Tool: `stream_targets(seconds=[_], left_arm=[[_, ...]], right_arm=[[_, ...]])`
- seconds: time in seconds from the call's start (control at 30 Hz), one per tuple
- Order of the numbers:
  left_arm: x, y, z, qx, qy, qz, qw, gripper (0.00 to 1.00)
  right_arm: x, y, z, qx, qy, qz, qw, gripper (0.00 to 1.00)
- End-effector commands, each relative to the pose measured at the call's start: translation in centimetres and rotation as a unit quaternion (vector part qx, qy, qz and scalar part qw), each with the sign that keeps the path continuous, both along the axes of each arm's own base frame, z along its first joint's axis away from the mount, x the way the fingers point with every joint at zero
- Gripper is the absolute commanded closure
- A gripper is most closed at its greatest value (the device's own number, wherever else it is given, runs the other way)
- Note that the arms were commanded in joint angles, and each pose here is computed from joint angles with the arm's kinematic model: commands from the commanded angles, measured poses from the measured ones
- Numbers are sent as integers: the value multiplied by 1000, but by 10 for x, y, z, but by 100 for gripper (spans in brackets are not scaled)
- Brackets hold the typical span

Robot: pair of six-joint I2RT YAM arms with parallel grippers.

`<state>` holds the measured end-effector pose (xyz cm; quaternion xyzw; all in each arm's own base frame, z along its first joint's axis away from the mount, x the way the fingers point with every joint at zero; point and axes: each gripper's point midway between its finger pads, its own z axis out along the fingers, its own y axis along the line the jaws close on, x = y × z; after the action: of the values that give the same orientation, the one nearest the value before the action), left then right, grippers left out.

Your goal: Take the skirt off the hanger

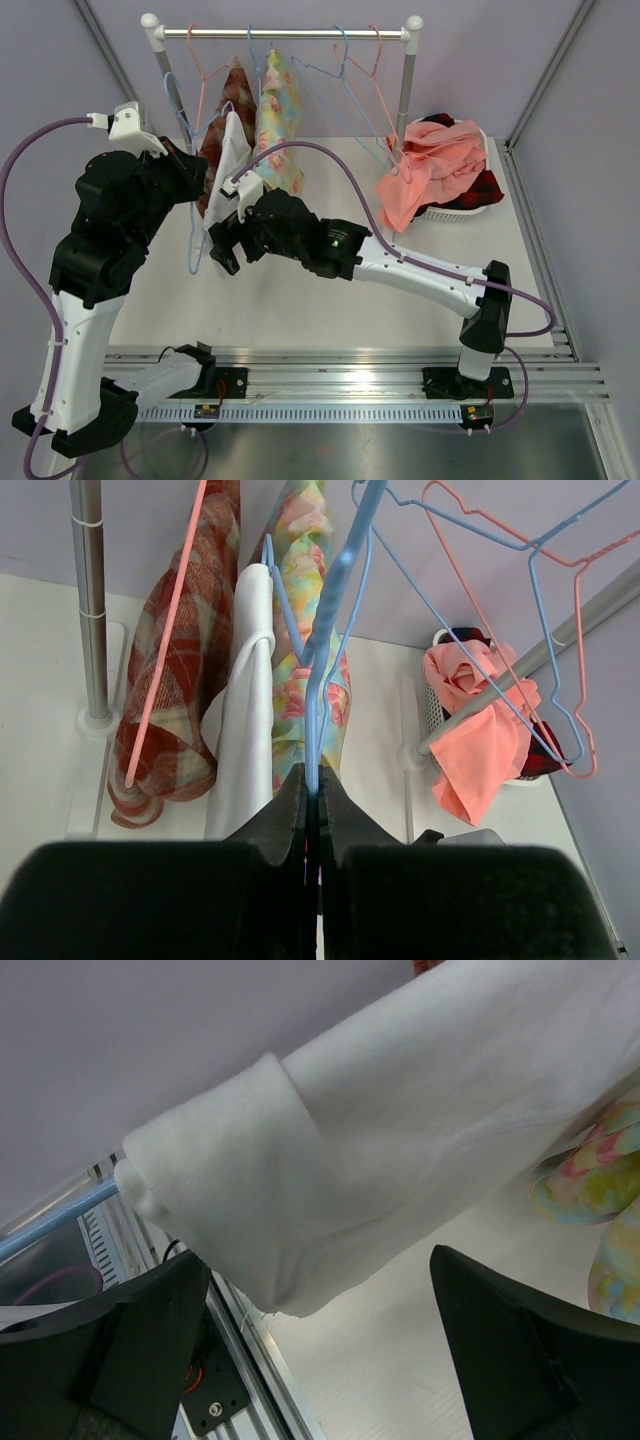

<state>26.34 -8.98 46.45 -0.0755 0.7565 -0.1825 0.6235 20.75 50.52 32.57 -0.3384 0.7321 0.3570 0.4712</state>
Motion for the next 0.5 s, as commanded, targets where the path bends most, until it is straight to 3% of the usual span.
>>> stream_targets(seconds=[0.0,0.1,0.23,0.27,0.33,0.47], left_arm=[[-1,-6,35,-29,-61,-14,998,100],[-2,-6,35,-30,-60,-17,998,100],[-3,-5,37,-28,-62,-16,998,100],[-4,-4,37,-26,-62,-14,998,100],[-3,-2,36,-20,-60,-10,998,100],[-1,0,33,-12,-57,-3,998,100]], right_arm=[[-1,9,31,41,-14,5,999,3],[1,12,32,43,-21,3,999,15],[3,14,33,44,-26,3,999,60],[3,14,34,44,-26,5,999,80],[1,13,32,40,-23,6,999,98],[-2,2,32,39,-20,1,999,100]])
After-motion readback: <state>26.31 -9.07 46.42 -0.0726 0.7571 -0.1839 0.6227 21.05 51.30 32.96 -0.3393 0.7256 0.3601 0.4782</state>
